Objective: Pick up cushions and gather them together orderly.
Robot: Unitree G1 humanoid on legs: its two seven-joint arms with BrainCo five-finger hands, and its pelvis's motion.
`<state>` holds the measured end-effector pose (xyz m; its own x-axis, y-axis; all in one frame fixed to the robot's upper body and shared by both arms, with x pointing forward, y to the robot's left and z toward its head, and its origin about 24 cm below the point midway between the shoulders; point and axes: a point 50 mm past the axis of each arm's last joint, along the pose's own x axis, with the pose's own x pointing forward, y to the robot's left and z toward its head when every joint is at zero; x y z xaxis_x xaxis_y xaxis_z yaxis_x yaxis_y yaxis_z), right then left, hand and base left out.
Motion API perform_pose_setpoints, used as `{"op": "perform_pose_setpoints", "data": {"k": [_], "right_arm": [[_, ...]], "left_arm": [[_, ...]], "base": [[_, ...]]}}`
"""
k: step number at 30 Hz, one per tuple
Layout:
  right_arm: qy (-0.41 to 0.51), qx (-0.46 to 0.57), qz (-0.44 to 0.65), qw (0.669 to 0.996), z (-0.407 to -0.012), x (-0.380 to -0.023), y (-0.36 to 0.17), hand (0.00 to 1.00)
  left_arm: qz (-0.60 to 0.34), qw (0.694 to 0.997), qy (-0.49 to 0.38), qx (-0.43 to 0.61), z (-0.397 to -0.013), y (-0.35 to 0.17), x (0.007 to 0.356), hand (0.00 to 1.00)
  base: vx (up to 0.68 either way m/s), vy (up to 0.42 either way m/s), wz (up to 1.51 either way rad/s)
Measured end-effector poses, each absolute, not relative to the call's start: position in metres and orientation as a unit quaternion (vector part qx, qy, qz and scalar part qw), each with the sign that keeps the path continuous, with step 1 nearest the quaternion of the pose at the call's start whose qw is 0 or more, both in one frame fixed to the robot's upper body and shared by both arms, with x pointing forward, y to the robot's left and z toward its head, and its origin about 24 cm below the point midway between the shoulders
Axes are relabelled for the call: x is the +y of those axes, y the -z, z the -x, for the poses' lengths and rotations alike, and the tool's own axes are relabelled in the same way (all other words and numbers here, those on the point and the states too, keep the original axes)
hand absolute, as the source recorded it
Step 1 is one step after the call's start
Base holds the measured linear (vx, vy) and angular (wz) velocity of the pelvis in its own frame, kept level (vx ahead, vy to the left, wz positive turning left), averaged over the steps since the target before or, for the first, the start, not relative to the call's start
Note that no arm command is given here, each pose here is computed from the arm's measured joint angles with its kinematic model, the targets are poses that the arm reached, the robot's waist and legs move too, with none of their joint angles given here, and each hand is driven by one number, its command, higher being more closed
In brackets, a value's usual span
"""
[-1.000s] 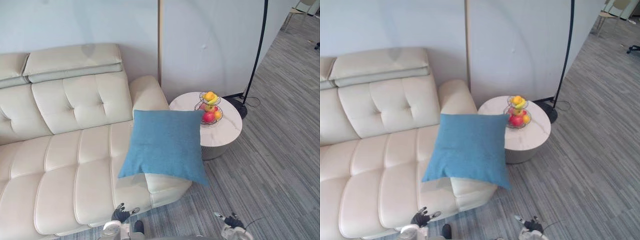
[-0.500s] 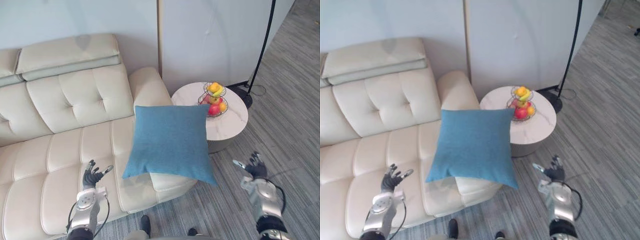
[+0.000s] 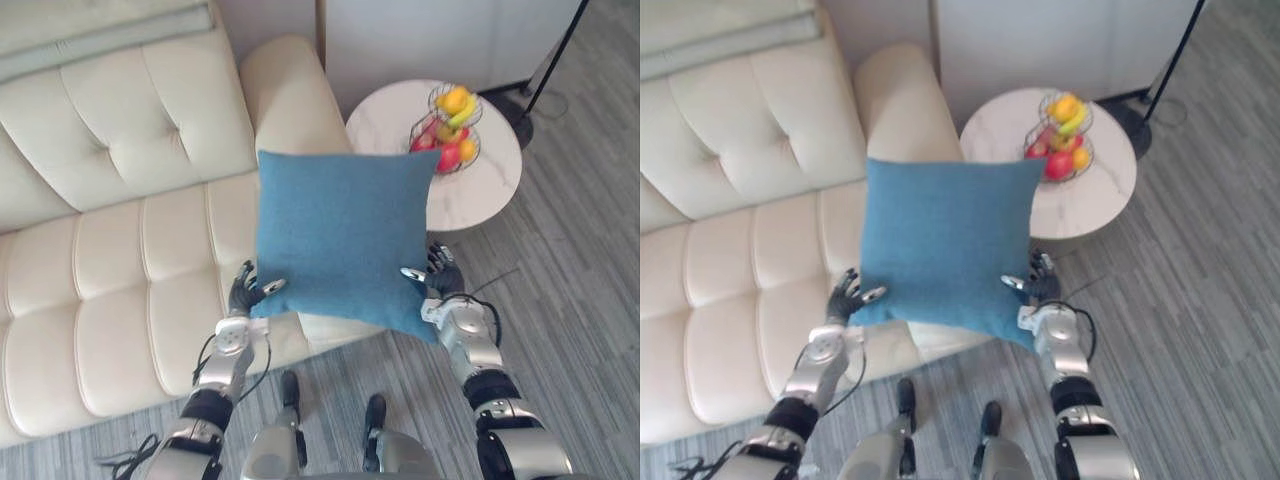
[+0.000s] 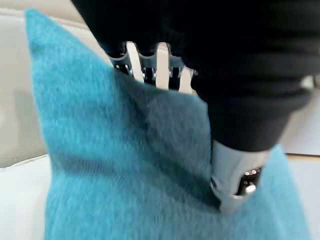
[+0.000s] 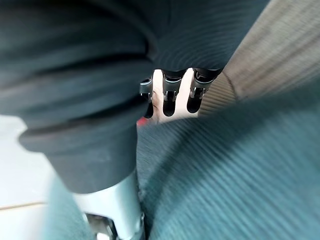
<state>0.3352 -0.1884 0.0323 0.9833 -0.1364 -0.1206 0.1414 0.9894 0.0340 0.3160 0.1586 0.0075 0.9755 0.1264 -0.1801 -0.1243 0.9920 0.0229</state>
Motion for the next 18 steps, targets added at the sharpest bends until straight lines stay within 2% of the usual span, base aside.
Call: {"op": "perform_pose_setpoints", "data": {"k": [2,3,4,12,18], "right_arm": [[0.077,0.054,-0.023,0.995,-0.337,-0.187,-0.035,0.0],[0.078,0.054,-0.026,0.995,-0.337,-0.185,-0.035,0.0],[0.081,0.055,-0.028,0.995,-0.337,-0.184,-0.034,1.0],[0.097,0.043,-0.046,0.993,-0.335,-0.184,-0.036,1.0],[0.091,0.029,-0.067,0.993,-0.322,-0.184,-0.034,1.0]], "left_arm": [[-0.011,0.995,-0.053,0.082,-0.32,-0.013,0.154,0.0],[-0.015,0.996,-0.05,0.079,-0.322,-0.015,0.152,1.0],[-0.027,0.996,-0.046,0.074,-0.323,-0.017,0.149,1.0],[-0.043,0.998,-0.041,0.024,-0.339,-0.045,0.139,1.0],[-0.004,1.0,-0.014,-0.023,-0.338,-0.068,0.124,1.0]], "base": [[-0.1,0.018,0.01],[-0.09,0.015,0.02],[-0.08,0.013,0.01],[-0.05,0.012,0.0],[0.06,-0.007,-0.03]]}}
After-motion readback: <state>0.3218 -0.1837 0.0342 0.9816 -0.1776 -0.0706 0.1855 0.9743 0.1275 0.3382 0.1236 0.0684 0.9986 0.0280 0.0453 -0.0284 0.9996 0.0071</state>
